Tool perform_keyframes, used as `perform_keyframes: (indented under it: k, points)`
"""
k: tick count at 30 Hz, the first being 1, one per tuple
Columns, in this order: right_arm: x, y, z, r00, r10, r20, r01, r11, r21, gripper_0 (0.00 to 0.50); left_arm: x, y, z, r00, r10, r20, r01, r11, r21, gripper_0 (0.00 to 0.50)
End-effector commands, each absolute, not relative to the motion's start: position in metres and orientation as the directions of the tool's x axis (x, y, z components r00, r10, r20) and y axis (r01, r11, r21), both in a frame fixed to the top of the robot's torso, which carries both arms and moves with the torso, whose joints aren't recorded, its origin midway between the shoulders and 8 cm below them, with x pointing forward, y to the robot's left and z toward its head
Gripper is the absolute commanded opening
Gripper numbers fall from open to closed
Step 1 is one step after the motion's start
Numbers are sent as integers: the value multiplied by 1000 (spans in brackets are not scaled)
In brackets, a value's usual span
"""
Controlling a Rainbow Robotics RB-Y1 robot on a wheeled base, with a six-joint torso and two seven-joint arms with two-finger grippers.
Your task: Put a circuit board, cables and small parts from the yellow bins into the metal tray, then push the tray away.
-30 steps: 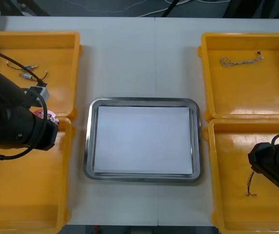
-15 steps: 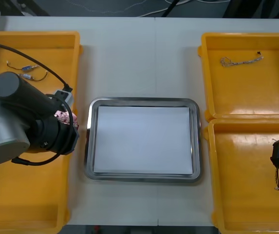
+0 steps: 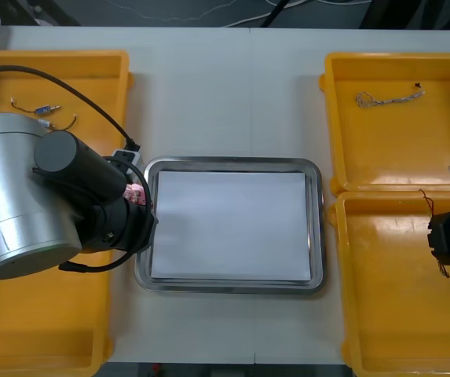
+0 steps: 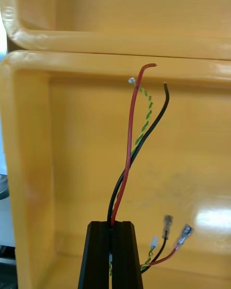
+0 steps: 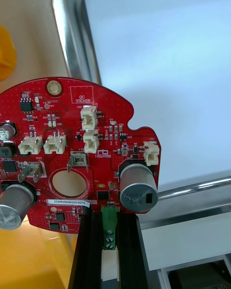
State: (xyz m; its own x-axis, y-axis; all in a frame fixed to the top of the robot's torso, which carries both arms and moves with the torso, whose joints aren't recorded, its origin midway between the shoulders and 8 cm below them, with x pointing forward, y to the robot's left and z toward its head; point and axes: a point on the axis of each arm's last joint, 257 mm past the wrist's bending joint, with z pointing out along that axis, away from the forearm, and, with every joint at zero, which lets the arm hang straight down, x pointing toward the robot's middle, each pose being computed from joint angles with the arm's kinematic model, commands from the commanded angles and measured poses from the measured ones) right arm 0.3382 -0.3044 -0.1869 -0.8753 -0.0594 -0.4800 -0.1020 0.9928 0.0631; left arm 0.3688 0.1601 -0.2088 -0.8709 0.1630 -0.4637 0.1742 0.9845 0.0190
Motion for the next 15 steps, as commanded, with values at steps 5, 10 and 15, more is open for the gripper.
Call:
perform_keyframes:
  k: [5, 10, 15]
  points:
    - [345, -289, -159, -813, -238, -531, -260, 965, -35, 0, 370, 116, -200, -848, 155, -507, 199, 979, -33, 0]
    - [353, -277, -141, -769, -278, -576, -300, 952, -59, 0, 372, 102, -212, -846, 168, -505, 208, 978, -22, 0]
    - [351, -266, -134, -743, -312, -592, -335, 939, -74, 0, 371, 87, -224, -850, 177, -497, 220, 975, -30, 0]
